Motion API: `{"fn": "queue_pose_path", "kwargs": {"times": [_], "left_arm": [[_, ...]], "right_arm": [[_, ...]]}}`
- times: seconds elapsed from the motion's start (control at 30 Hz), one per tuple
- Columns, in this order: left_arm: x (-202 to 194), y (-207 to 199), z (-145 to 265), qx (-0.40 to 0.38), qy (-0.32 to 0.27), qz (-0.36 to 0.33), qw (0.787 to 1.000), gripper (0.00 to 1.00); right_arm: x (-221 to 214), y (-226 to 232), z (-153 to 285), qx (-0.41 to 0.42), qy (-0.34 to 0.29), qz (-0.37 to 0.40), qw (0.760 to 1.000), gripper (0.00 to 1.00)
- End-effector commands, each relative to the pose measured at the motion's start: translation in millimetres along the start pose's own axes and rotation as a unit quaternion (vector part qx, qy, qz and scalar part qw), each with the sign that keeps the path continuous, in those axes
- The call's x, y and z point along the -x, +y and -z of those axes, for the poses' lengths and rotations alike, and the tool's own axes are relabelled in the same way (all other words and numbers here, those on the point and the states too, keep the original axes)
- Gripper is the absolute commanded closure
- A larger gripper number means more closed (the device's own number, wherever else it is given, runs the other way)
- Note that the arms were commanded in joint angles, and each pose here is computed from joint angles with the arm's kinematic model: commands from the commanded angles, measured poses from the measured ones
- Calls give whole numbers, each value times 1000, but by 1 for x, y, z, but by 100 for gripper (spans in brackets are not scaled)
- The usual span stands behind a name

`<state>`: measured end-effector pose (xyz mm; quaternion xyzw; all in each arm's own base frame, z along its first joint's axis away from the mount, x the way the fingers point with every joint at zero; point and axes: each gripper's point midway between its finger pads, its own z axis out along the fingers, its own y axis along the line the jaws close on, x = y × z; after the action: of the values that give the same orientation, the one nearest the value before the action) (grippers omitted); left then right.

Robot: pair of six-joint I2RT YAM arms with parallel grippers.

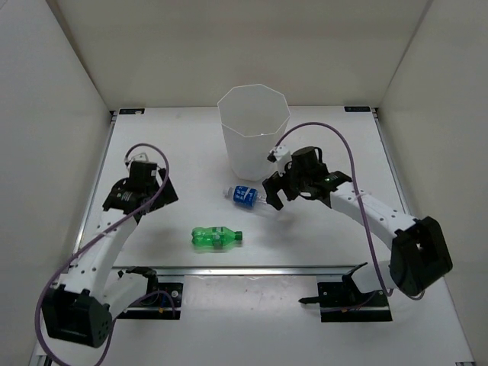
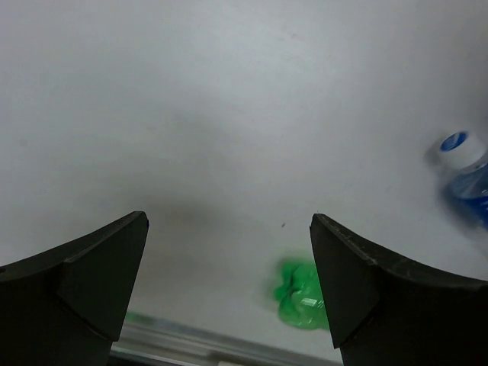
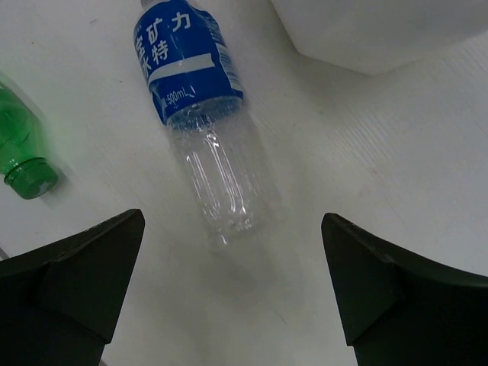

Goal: Put the plastic bottles in the bin

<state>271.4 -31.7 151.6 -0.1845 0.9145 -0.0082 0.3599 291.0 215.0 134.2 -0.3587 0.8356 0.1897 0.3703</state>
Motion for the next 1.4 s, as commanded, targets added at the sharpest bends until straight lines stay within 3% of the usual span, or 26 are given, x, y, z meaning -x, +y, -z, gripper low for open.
{"fn": "queue_pose_path", "kwargs": {"times": [0.0,0.17,0.37,0.57,0.67,0.77,0.8,0.83,0.87,1.0,1.07,1.2,1.3,1.37], "left_arm": [[-23,22,25,3,7,24,1000,1],[-35,26,38,-10,2,56,998,1],[-34,24,43,-7,11,46,999,1],[-23,25,48,-10,0,43,999,1],[-21,23,50,-11,0,41,999,1],[-19,22,51,-13,-3,43,999,1],[-17,20,50,-16,-4,43,999,1],[-16,21,50,-15,-6,45,999,1],[-19,20,49,-15,-1,41,999,1],[-16,18,50,-19,-5,36,999,2],[-17,16,50,-25,-2,39,999,1],[-17,14,46,-29,-3,43,999,1],[-20,6,42,-45,6,38,998,1],[-28,-3,38,-69,24,25,997,1]], "right_arm": [[32,5,-18,30,-43,67,996,1],[28,5,-44,61,-37,64,995,1],[-10,23,-66,81,-15,60,995,1],[-32,13,-83,3,22,78,997,1],[-38,16,-85,-6,24,67,997,9],[-24,19,-76,-14,-5,66,998,30],[-17,18,-69,-24,-25,67,997,63],[-13,20,-66,-30,-40,58,997,72],[-2,29,-58,-17,-60,66,996,64],[36,50,-20,16,-117,93,989,59],[45,71,-2,53,-120,112,985,64],[105,123,48,113,-197,187,956,68],[162,131,80,84,-280,241,925,67],[204,106,91,40,-318,246,915,63]]}}
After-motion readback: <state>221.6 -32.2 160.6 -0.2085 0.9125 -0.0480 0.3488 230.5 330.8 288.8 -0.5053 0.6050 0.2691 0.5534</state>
